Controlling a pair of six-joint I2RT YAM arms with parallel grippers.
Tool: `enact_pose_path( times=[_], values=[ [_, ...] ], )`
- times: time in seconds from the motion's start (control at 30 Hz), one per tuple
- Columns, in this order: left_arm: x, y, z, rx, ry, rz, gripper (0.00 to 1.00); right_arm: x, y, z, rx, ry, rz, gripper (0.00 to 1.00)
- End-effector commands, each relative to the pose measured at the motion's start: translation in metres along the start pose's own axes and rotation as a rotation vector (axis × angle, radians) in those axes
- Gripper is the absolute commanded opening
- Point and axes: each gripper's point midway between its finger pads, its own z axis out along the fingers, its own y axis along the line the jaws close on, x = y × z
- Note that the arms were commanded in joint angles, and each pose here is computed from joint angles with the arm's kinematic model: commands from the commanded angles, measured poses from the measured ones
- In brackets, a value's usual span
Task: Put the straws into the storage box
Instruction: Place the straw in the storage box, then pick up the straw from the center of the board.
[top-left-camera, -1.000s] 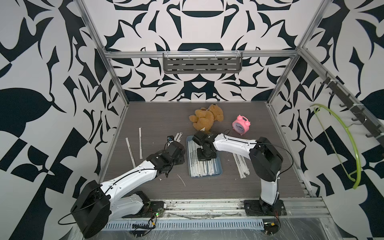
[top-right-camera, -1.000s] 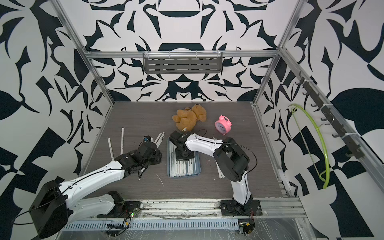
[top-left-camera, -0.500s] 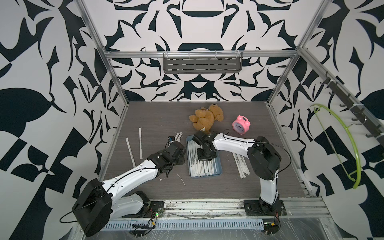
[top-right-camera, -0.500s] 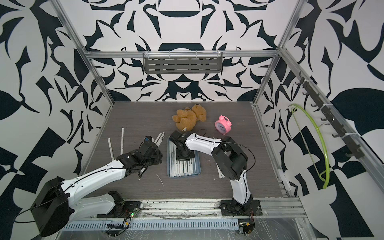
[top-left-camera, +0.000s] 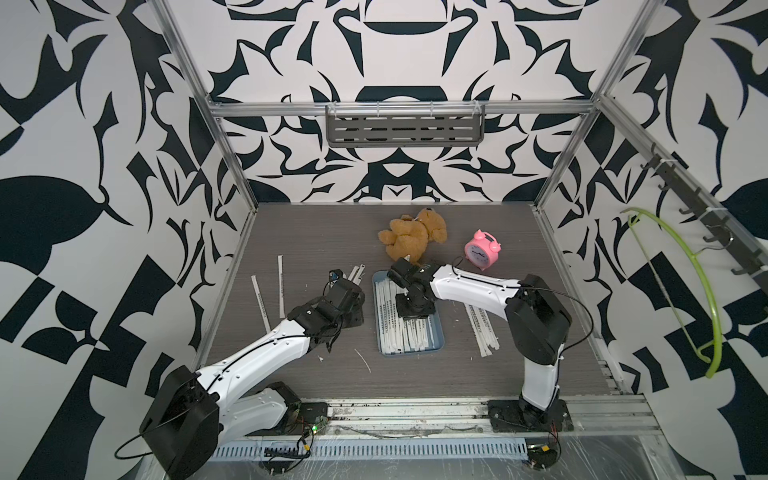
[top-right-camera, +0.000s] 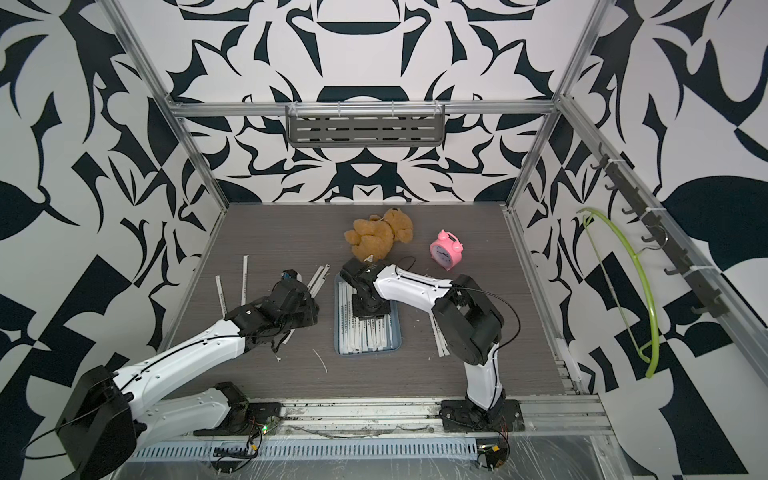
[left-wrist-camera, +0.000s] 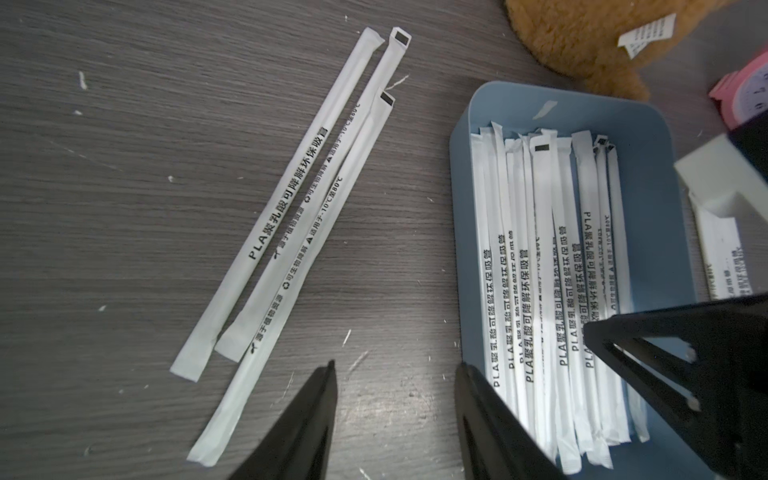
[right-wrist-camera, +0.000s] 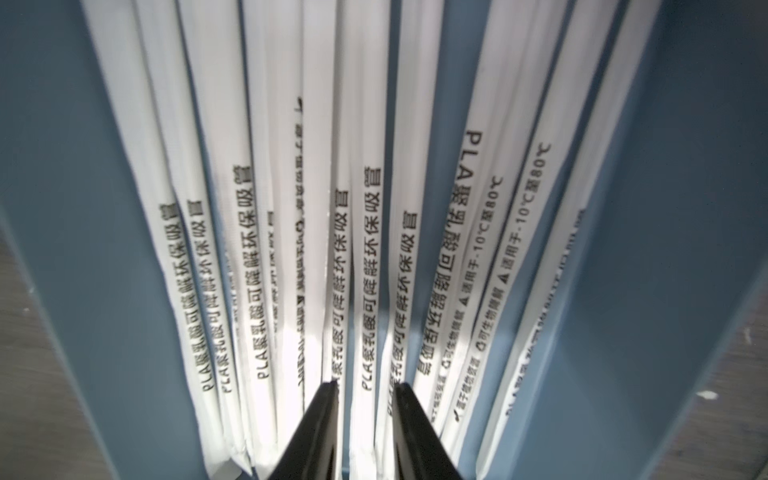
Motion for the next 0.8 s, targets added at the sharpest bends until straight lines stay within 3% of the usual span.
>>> enact_pose_path(
  times=[0.0, 0.17, 0.33, 0.53, 0.63, 0.77],
  values=[
    [-0.018, -0.003, -0.011, 0.066, 0.000, -0.043, 0.51, -0.016, 0.007, -0.033, -0.020, -0.074, -0.012, 0.32],
    [-0.049, 0.040, -0.014, 0.025, 0.005, -0.135, 0.48, -0.033, 0.011, -0.063, -0.035, -0.181, -0.035, 0.32],
    [-0.060, 0.111, -0.004, -0.059, 0.105, -0.341, 0.41, -0.036, -0.002, -0.086, 0.002, -0.257, -0.060, 0.32],
    [-0.059, 0.190, 0.013, -0.317, 0.204, -0.347, 0.46, -0.028, 0.010, -0.084, -0.057, -0.264, -0.110, 0.32],
    [-0.058, 0.205, 0.024, -0.374, 0.261, -0.359, 0.45, -0.025, 0.009, -0.081, -0.050, -0.262, -0.147, 0.32],
    [-0.068, 0.222, 0.027, -0.459, 0.257, -0.311, 0.46, -0.022, 0.005, -0.077, -0.039, -0.260, -0.172, 0.32]
  ],
)
